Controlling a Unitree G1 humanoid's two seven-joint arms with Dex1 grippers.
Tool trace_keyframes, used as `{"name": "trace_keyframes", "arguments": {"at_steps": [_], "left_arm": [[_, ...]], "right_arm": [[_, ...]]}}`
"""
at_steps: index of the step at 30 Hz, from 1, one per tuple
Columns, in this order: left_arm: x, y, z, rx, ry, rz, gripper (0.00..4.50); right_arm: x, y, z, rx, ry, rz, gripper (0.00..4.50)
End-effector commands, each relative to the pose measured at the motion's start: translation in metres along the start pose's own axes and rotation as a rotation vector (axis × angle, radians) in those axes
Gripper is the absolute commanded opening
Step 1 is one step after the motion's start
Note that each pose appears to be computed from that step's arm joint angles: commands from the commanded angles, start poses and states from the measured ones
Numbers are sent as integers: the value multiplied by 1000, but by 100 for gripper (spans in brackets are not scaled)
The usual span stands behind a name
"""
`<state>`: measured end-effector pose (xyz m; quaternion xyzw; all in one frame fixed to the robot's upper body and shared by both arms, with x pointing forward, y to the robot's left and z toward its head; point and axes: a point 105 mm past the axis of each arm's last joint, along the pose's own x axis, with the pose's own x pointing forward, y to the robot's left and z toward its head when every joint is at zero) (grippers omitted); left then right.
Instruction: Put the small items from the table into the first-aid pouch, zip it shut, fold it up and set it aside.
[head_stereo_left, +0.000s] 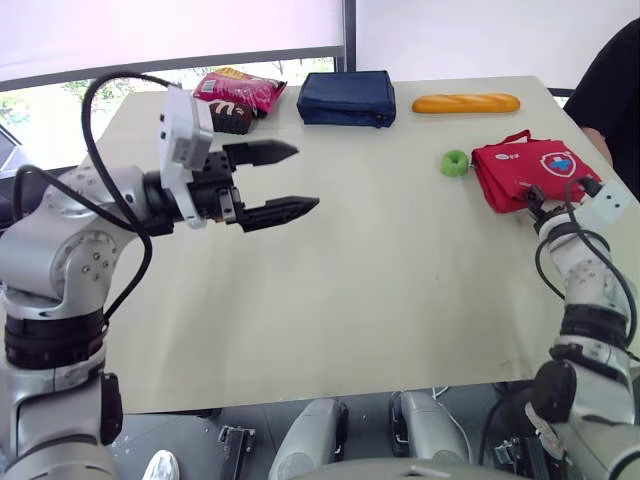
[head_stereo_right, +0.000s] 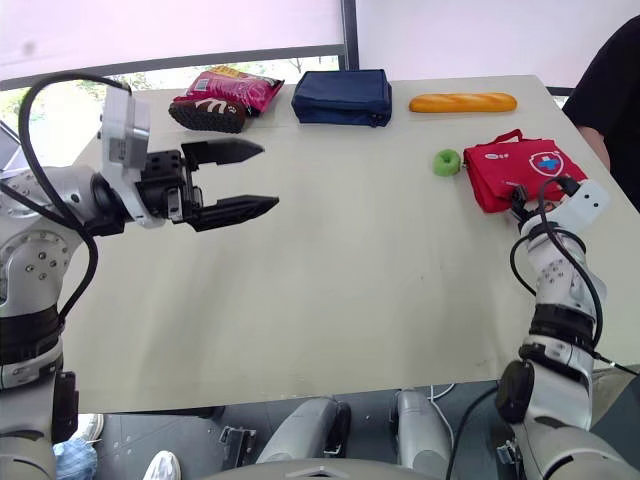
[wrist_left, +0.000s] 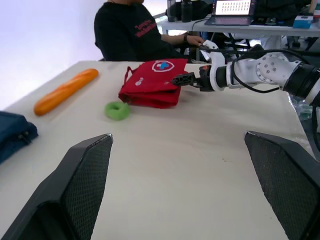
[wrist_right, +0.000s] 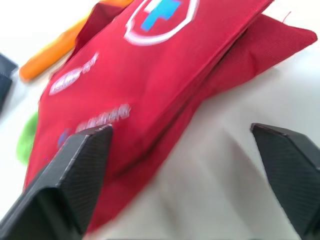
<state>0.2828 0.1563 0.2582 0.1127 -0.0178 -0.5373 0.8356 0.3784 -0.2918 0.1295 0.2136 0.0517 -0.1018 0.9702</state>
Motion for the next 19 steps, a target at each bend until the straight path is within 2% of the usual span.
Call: {"name": "trace_keyframes", "arguments": {"at_steps": [1, 3, 7, 8, 9, 12, 15, 19], "left_arm": [[-9, -4, -1, 26, -1, 41, 450], [-13, -1, -14, -25, -32, 131, 450], [-24, -8, -47, -62, 28, 227, 450], [-27, -10, -52, -76, 30, 240, 450], [-35, -10, -66, -66, 58, 291, 450], [-63, -11, -102, -99, 129, 419, 450], [-88, -27, -131, -124, 200, 445, 450], [-98, -37, -147, -98, 251, 445, 450]], "right_arm": [[-24, 13, 10, -156, -32, 146, 445], [-50, 20, -2, -282, -45, 321, 445], [-100, 29, -25, -498, -27, 616, 445], [-107, 27, -30, -514, -16, 645, 445], [-116, 17, -41, -614, 19, 672, 445], [-135, -3, -53, -743, 24, 745, 445], [-141, -14, -45, -751, 13, 787, 445], [-145, -17, -37, -748, 6, 850, 445]]}}
